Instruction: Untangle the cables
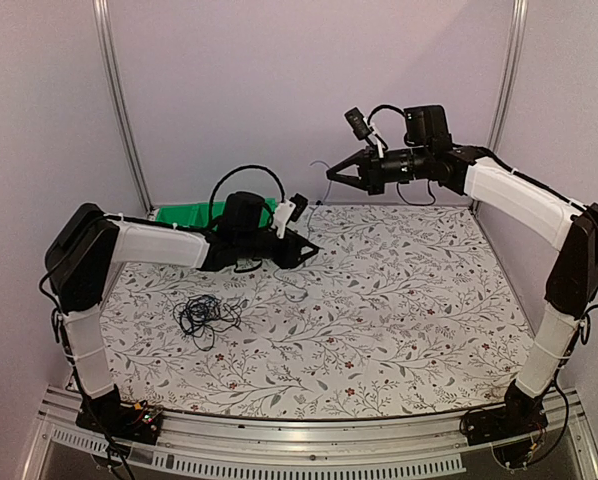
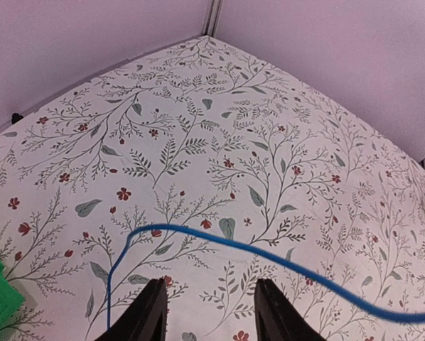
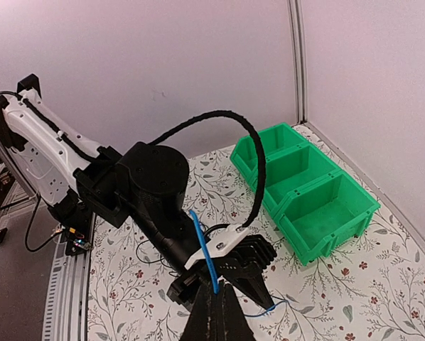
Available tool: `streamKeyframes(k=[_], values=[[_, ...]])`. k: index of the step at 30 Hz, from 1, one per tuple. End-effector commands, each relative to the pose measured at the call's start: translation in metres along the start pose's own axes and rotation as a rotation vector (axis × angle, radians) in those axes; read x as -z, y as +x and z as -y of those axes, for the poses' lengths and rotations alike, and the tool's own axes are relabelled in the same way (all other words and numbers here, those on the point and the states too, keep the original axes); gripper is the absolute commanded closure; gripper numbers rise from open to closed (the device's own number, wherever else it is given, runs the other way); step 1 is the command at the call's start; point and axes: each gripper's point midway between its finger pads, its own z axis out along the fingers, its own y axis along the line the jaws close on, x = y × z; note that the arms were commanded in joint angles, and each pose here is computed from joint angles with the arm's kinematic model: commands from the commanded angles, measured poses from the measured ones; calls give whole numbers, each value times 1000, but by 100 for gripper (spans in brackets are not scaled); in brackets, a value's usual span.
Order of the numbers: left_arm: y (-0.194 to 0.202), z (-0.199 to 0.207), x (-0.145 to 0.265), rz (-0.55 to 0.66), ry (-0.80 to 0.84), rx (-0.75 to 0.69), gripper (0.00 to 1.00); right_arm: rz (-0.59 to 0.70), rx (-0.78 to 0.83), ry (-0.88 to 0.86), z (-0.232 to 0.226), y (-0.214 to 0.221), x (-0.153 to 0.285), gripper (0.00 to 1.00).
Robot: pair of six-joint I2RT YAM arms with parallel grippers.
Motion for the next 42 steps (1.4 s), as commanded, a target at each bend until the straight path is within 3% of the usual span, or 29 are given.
streamKeyframes(k=[1,6,13,20,25,30,34,37,42], values=[[-29,5,-4,122,41,21,60,70,41,-18,-16,-37,9,100],[-28,-9,-7,133,-27,30,65,79,49,-23,-19,-46,12,100],[-29,-21,-5,136,-99,1,59,72,55,-36,-21,-46,12,100],[-33,-33,-5,131,-160,-8,63,70,64,-43,-26,-49,12,100],[-41,-29,-6,145,-134,-44,60,71,73,-51,-30,-51,12,100],[-42,-27,-9,143,-100,-51,87,72,79,-39,-29,-54,14,100],[-45,-32,8,141,-134,-65,100,85,77,62,-11,-56,22,100],[-44,-49,29,131,-178,-47,100,91,35,155,14,-47,36,100],[-53,-73,69,121,-144,9,100,21,-80,367,73,6,57,100]])
